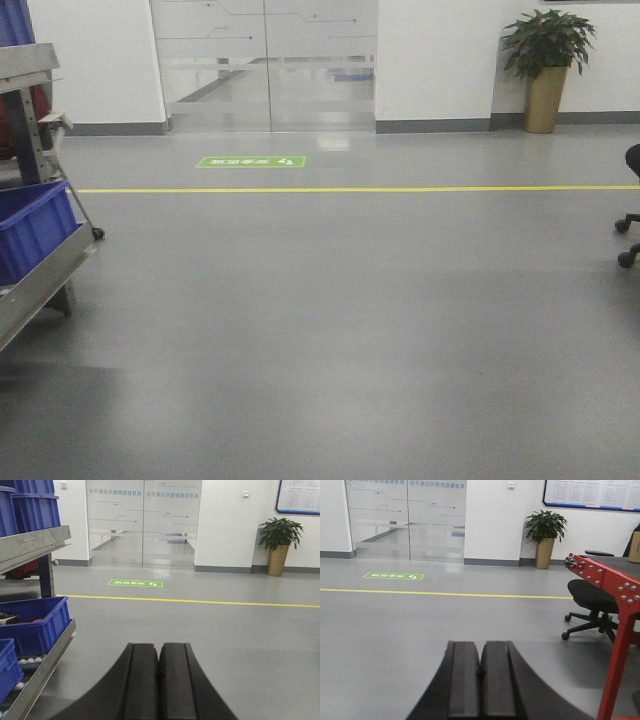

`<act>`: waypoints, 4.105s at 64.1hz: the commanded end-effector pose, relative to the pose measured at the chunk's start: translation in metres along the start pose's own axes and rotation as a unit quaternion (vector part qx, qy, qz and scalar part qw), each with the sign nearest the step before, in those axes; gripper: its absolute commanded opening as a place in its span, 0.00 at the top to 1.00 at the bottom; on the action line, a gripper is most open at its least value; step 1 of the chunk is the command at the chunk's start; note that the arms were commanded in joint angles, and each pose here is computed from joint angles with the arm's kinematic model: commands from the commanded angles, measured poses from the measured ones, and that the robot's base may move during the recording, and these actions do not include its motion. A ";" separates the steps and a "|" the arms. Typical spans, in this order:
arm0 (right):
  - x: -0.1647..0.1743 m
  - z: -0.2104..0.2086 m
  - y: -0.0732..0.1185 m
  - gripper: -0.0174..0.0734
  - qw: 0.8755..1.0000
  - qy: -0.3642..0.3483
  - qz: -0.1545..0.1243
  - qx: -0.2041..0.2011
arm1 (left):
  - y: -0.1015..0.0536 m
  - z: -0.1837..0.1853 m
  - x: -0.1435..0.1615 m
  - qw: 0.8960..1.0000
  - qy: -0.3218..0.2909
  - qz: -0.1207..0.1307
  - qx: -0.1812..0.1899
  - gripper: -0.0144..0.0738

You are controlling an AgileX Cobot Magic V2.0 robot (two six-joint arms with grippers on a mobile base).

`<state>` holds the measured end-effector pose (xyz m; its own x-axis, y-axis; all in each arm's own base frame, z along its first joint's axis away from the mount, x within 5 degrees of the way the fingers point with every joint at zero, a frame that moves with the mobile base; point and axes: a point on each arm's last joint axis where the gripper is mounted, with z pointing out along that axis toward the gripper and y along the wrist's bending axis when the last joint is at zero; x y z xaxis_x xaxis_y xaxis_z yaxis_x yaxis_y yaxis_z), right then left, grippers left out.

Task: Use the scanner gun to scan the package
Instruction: 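Drive the base forward along the aisle past the blue crates, then turn the base and drive up to the red-framed felt table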

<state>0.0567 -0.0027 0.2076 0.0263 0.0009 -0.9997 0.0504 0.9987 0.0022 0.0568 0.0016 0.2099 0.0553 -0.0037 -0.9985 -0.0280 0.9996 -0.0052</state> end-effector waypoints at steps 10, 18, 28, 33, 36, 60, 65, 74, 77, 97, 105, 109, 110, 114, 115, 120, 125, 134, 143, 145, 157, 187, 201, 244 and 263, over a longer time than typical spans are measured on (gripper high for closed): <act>-0.002 0.000 0.000 0.99 1.000 -0.012 -0.003 0.001 | 0.000 0.000 -0.002 1.000 -0.010 -0.007 0.002 0.96; -0.002 0.000 0.000 0.99 1.000 -0.012 -0.003 0.001 | 0.000 0.000 -0.002 1.000 -0.010 -0.007 0.002 0.96; -0.002 0.000 0.000 0.99 1.000 -0.012 -0.003 0.001 | 0.000 0.000 -0.002 1.000 -0.010 -0.007 0.002 0.96; -0.002 0.000 0.000 0.99 1.000 -0.012 -0.003 0.001 | 0.000 0.000 -0.002 1.000 -0.010 -0.007 0.002 0.96; -0.002 0.000 0.000 0.99 1.000 -0.012 -0.003 0.001 | 0.000 0.000 -0.002 1.000 -0.010 -0.007 0.002 0.96; -0.002 0.000 0.000 0.99 1.000 -0.012 -0.003 0.001 | 0.000 0.000 -0.002 1.000 -0.010 -0.007 0.002 0.96; -0.002 0.000 0.000 0.99 1.000 -0.012 -0.003 0.001 | 0.000 0.000 -0.002 1.000 -0.010 -0.007 0.002 0.96; -0.002 0.000 0.000 0.99 1.000 -0.012 -0.003 0.001 | 0.000 0.000 -0.002 1.000 -0.010 -0.007 0.002 0.96; -0.002 0.000 0.000 0.99 1.000 -0.012 -0.003 0.001 | 0.000 0.000 -0.002 1.000 -0.010 -0.007 0.002 0.96; -0.002 0.000 0.000 0.99 1.000 -0.012 -0.003 0.001 | 0.000 0.000 -0.002 1.000 -0.010 -0.007 0.002 0.96; -0.002 0.000 0.000 0.99 1.000 -0.012 -0.003 0.001 | 0.000 0.000 -0.002 1.000 -0.010 -0.007 0.002 0.96; -0.002 0.000 0.000 0.99 1.000 -0.012 -0.003 0.001 | 0.000 0.000 -0.002 1.000 -0.010 -0.007 0.002 0.96; -0.002 0.000 0.000 0.99 1.000 -0.012 -0.003 0.001 | 0.000 0.000 -0.002 1.000 -0.010 -0.007 0.002 0.96; -0.002 0.000 0.000 0.99 1.000 -0.012 -0.003 0.001 | 0.000 0.000 -0.002 1.000 -0.010 -0.007 0.002 0.96; -0.002 0.000 0.000 0.99 1.000 -0.012 -0.003 0.001 | 0.000 0.000 -0.002 1.000 -0.010 -0.007 0.002 0.96; -0.002 0.000 0.000 0.99 1.000 -0.012 -0.003 0.001 | 0.000 0.000 -0.002 1.000 -0.010 -0.007 0.002 0.96; -0.002 0.000 0.000 0.99 1.000 -0.012 -0.003 0.001 | 0.000 0.000 -0.002 1.000 -0.010 -0.007 0.002 0.96; -0.002 0.000 0.000 0.99 1.000 -0.012 -0.003 0.001 | 0.000 0.000 -0.002 1.000 -0.010 -0.007 0.002 0.96; -0.002 0.000 0.000 0.99 1.000 -0.012 -0.003 0.001 | 0.000 0.000 -0.002 1.000 -0.010 -0.007 0.002 0.96; -0.002 0.000 0.000 0.99 1.000 -0.012 -0.003 0.001 | 0.000 0.000 -0.002 1.000 -0.010 -0.007 0.002 0.96; -0.002 0.000 0.000 0.99 1.000 -0.012 -0.003 0.001 | 0.000 0.000 -0.002 1.000 -0.010 -0.007 0.002 0.96; -0.002 0.000 0.000 0.99 1.000 -0.012 -0.003 0.001 | 0.000 0.000 -0.002 1.000 -0.010 -0.007 0.002 0.96; -0.002 0.000 0.000 0.99 1.000 -0.012 -0.003 0.001 | 0.000 0.000 -0.002 1.000 -0.010 -0.007 0.002 0.96; -0.002 0.000 0.000 0.99 1.000 -0.012 -0.003 0.001 | 0.000 0.000 -0.002 1.000 -0.010 -0.007 0.002 0.96; -0.002 0.000 0.000 0.99 1.000 -0.012 -0.003 0.001 | 0.000 0.000 -0.002 1.000 -0.010 -0.007 0.002 0.96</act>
<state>0.0567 -0.0027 0.2076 0.0263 0.0009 -0.9997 0.0504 0.9987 0.0022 0.0568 0.0016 0.2099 0.0553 -0.0037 -0.9985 -0.0280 0.9996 -0.0052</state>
